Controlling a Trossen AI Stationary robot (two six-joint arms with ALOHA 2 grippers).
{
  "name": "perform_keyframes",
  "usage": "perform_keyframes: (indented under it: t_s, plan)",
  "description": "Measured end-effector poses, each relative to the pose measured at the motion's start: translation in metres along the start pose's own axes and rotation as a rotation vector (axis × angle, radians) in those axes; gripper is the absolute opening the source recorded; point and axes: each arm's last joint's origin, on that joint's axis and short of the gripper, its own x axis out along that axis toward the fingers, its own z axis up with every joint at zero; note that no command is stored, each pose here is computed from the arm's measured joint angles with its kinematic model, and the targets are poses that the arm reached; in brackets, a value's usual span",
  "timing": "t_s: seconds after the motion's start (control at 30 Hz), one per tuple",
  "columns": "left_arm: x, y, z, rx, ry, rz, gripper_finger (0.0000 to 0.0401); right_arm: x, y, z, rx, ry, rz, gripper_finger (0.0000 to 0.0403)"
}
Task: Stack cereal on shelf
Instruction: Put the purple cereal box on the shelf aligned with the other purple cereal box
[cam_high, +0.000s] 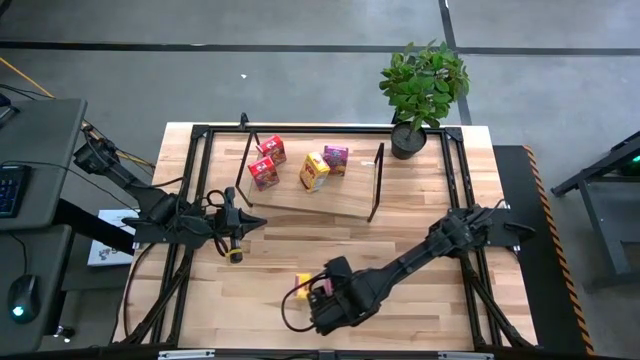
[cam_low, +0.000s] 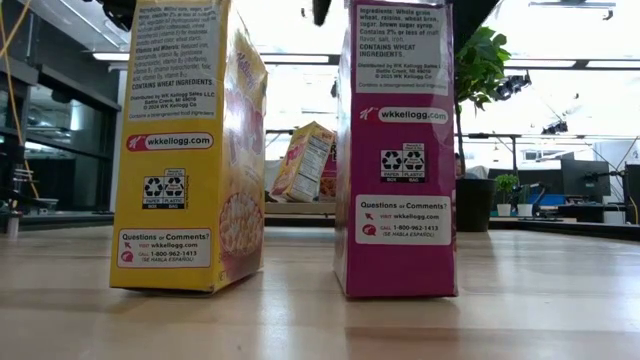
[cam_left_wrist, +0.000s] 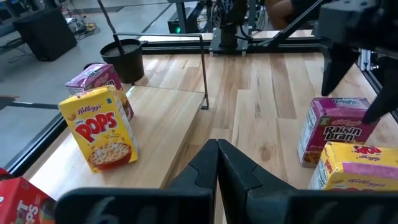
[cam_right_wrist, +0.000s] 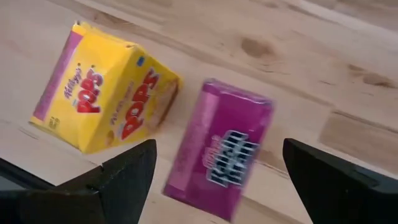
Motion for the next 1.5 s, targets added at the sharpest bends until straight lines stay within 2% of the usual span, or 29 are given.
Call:
perform_keyframes:
  t_s: [0.1,0.23,0.47,0.63,0.87,1.03,1.23,1.33,1.4,1.5]
  plan:
    - [0.0,0.0,0.0,0.01,0.0,0.0,0.0,0.0,0.002,0.002,-0.002,-0.016,0.019,0.0342]
    - [0.0,0.0,0.0,0.025,0.0,0.0,0.0,0.002,-0.001,0.005,0.007,-0.036,-0.012,0.0341]
    - [0.0,0.0,0.0,0.025,0.0,0.0,0.0,0.032,0.007,-0.001,-0.039,0.024,-0.042,0.0317]
    - [0.0,0.0,0.0,0.026,-0.001,0.003,0.0,0.041,0.008,-0.001,-0.059,0.029,-0.067,0.0265]
    - [0.0,0.0,0.0,0.04,-0.001,0.004,0.0,0.04,0.003,0.001,-0.122,0.047,-0.11,0.0145]
    - [0.0,0.0,0.001,0.04,-0.005,0.005,0.0,0.016,0.0,0.015,-0.286,0.041,-0.112,0.0095]
    - [0.0,0.0,0.002,0.032,-0.015,0.012,0.0,-0.043,-0.016,0.071,-0.64,-0.11,-0.029,0.01]
    - [0.0,0.0,0.003,0.022,-0.023,0.01,0.0,-0.063,-0.027,0.105,-0.795,-0.144,-0.021,0.0104]
    - [0.0,0.0,0.003,0.013,-0.026,0.01,0.0,-0.065,-0.034,0.129,-0.879,-0.135,-0.048,0.0105]
    - [0.0,0.0,0.003,-0.007,-0.026,0.01,0.0,-0.049,-0.042,0.163,-1.027,-0.105,-0.138,0.0105]
